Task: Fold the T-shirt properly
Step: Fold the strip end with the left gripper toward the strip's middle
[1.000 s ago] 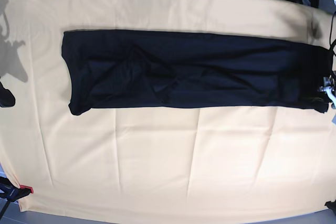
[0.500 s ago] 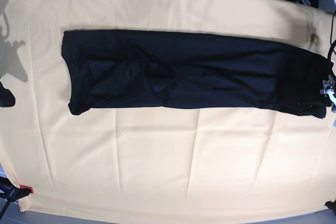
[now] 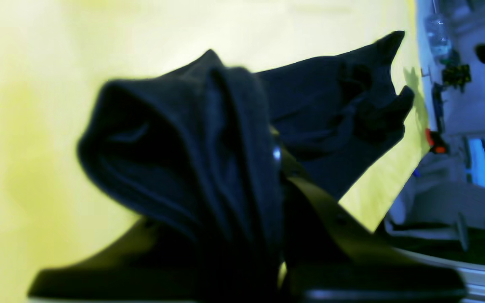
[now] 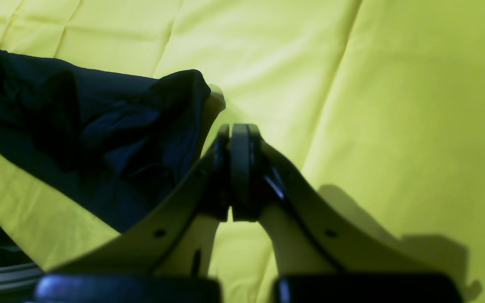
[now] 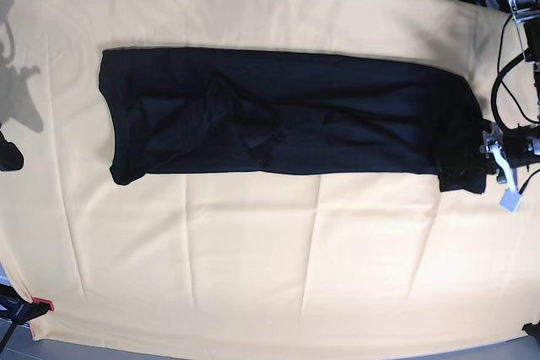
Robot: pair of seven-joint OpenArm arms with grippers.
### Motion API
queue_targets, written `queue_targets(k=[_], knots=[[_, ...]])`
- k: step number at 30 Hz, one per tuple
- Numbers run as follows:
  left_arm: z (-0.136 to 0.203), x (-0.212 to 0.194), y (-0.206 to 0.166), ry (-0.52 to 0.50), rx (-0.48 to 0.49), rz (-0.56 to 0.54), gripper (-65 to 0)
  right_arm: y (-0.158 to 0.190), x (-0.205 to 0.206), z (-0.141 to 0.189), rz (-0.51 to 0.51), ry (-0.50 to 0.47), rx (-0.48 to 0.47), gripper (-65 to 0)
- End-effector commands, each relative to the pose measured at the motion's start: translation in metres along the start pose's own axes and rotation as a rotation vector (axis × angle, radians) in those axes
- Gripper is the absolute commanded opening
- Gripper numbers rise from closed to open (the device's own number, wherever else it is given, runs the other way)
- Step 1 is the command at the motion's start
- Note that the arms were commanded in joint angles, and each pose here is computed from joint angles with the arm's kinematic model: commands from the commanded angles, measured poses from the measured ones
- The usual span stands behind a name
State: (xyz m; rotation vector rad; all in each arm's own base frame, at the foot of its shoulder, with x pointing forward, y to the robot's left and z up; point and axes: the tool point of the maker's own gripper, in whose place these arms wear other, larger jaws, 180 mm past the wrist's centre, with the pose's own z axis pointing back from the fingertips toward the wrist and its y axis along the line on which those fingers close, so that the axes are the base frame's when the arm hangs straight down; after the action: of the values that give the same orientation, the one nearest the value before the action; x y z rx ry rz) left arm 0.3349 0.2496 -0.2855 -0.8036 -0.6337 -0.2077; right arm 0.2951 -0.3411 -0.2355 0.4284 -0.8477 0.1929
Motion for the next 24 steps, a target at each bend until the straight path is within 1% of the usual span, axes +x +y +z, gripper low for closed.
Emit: queue_targets(k=[1,5,11,15,24], knots=[[0.007,0.02,-0.01,-0.046,-0.012,-0.055,-65.0,-0.001,0.019,0.01,0.043,-0.042,-0.014,-65.0],[-0.011,0.029,-0.041,-0.064,-0.075,-0.142,-65.0,-0.007,0.015,0.01,0.047,-0.016,-0.047,-65.0],[-0.033,0.036,-0.085,-0.098,-0.169,-0.251,-65.0,-0.007,0.017,0.01,0.047,-0.03,-0.048,-65.0],[-0.051,0.028,-0.099,-0.112,-0.229,-0.234,-65.0,-0.007,0.017,0.01,0.047,-0.029,-0.049,-65.0],[-0.097,-0.013,-0.131,-0.13,-0.382,-0.111,-65.0,-0.007,0.019,0.01,0.048,-0.041,-0.048,-65.0]])
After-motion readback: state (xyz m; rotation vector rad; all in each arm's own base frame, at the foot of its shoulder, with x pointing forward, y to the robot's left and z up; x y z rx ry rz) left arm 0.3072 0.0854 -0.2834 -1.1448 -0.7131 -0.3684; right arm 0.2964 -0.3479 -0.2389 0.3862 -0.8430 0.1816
